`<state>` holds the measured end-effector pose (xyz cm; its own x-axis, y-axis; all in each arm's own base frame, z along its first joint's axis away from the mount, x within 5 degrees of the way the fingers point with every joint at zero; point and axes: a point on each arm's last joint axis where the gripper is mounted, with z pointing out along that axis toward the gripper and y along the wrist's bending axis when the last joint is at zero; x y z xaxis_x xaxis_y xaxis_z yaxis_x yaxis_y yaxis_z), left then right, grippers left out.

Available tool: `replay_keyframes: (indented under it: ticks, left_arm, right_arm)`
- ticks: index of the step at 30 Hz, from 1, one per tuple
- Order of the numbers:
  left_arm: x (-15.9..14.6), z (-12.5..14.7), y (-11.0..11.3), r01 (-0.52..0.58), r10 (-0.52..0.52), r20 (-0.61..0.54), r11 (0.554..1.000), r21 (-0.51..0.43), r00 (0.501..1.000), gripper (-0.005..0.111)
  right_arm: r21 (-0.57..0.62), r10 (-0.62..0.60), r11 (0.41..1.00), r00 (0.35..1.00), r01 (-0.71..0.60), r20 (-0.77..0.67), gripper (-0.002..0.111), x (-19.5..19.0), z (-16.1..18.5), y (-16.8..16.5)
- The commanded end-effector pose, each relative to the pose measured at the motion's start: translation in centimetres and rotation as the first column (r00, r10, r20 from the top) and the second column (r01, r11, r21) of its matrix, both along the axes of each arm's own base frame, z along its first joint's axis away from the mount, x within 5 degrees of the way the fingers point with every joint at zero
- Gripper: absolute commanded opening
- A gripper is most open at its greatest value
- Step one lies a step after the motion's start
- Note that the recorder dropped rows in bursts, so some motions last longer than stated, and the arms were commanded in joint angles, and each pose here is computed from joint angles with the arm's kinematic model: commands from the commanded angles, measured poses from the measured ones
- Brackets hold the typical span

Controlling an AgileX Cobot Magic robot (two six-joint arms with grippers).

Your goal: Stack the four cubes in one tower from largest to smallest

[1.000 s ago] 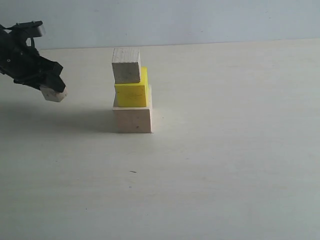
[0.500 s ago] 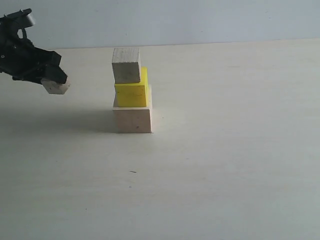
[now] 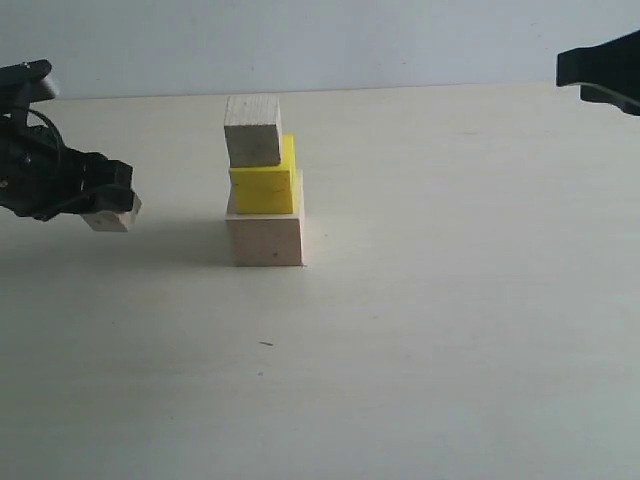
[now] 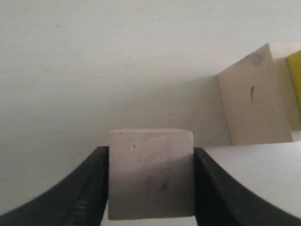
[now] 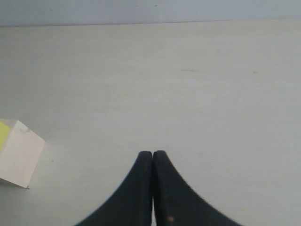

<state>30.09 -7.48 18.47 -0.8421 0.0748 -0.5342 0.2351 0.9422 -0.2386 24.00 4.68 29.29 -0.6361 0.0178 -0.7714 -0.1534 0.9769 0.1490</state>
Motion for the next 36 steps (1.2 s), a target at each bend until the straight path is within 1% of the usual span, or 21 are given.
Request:
replay_keyframes:
  ticks: [1,7,12,18,25,27,32,34,36]
  left_arm:
    - [-1.1,-0.4,-0.4,-0.034,0.033,0.044,0.999,0.016,0.998,0.000]
    - [-1.6,-2.5,0.1,-0.046,0.047,-0.025,0.998,0.037,0.999,0.000]
    - [-1.7,-3.5,0.4,-0.058,0.060,-0.026,0.996,0.067,0.998,0.000]
    - [-1.6,-5.2,0.5,-0.066,0.072,-0.062,0.994,0.090,0.995,0.000]
    - [-1.5,-5.4,0.5,-0.067,0.073,-0.062,0.993,0.095,0.995,0.001]
    - [-1.6,-5.4,0.5,-0.066,0.072,-0.064,0.993,0.094,0.995,0.007]
    - [-1.6,-5.4,0.5,-0.066,0.072,-0.064,0.993,0.094,0.995,0.031]
    - [-1.6,-5.4,0.5,-0.066,0.072,-0.064,0.993,0.094,0.995,0.035]
    - [-1.6,-5.4,0.5,-0.065,0.071,-0.066,0.994,0.093,0.995,0.036]
  right_arm:
    - [0.037,-0.013,0.999,0.999,0.011,0.045,0.000,-0.5,0.8,0.0]
    - [0.040,-0.010,0.999,0.999,0.008,0.045,0.000,-0.8,1.1,-0.1]
    - [0.047,-0.010,0.999,0.999,0.008,0.038,0.000,-0.8,1.0,0.0]
    - [0.046,-0.008,0.999,1.000,0.006,0.029,0.000,-0.9,1.0,0.0]
    - [0.045,-0.006,0.999,1.000,0.005,0.025,0.000,-0.9,0.9,0.0]
    - [0.045,-0.005,0.999,1.000,0.004,0.022,0.000,-0.9,0.9,0.0]
    - [0.045,-0.005,0.999,1.000,0.004,0.022,0.000,-0.9,0.9,0.0]
    - [0.045,-0.005,0.999,1.000,0.004,0.022,0.000,-0.9,0.9,0.0]
    - [0.045,-0.005,0.999,1.000,0.004,0.022,0.000,-0.9,0.9,0.0]
